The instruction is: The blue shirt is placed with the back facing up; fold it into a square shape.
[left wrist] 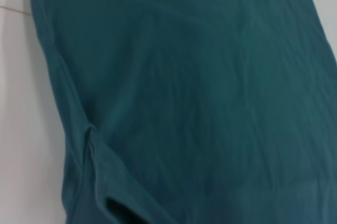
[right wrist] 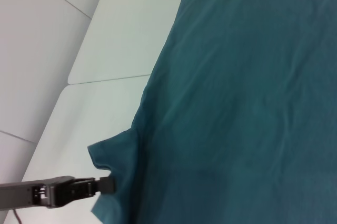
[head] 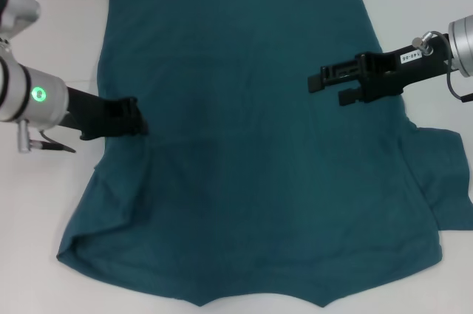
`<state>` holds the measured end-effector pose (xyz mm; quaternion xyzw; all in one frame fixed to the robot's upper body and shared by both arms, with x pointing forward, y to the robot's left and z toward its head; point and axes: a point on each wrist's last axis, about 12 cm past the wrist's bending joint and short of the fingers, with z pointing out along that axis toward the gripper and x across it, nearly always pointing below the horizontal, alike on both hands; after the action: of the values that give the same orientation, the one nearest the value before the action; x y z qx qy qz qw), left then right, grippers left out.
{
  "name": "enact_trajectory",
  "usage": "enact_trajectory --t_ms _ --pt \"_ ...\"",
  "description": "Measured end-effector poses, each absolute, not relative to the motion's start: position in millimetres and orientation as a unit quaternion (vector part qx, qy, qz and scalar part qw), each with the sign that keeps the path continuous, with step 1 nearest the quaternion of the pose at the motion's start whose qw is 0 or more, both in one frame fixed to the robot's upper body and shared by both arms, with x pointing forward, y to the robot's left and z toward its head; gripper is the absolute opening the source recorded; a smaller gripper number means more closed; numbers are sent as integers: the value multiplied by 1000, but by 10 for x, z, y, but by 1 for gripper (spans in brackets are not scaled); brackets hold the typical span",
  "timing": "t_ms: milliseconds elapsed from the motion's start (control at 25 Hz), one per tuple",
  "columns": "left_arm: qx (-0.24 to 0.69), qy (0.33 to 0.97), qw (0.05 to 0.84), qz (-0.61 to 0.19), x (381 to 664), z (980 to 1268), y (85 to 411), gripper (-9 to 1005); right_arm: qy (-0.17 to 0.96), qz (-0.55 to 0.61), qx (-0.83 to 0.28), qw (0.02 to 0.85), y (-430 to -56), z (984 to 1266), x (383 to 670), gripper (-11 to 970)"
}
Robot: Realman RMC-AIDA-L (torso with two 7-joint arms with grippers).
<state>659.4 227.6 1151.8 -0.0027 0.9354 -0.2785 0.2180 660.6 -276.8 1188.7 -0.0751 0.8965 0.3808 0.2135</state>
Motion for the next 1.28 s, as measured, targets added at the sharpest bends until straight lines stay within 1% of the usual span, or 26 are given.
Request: enact_trajectory --t_ms 320,560,640,720,840,920,960,1040,1120,1280 --pt "25 935 221 -276 6578 11443 2176 14 897 381 -72 213 -2784 11873 6595 945" --pt "92 909 236 -331 6529 11520 2045 158 897 381 -71 213 -2788 11870 6595 944" --pt "100 902 240 -344 6513 11530 2049 239 897 381 -71 213 -2789 11869 6596 944" --pt "74 905 242 -343 6519 11518 2154 320 897 381 -71 213 -2789 11869 6595 944" --pt "11 909 244 -337 6520 11472 2382 455 898 380 -71 213 -2789 11866 6595 944" --pt "-2 909 245 -336 6510 11456 2436 550 898 378 -73 212 -2787 11862 6593 944" --pt "-33 906 247 -343 6442 11402 2602 597 898 377 -75 212 -2787 11861 6592 944" --pt "-42 901 250 -352 6382 11377 2678 609 898 374 -83 216 -2791 11859 6592 944" --pt "-41 891 253 -374 6245 11354 2783 620 897 371 -95 221 -2806 11853 6580 944" --pt "13 873 234 -428 5893 11313 2941 643 891 373 -108 234 -2916 11840 6528 944"
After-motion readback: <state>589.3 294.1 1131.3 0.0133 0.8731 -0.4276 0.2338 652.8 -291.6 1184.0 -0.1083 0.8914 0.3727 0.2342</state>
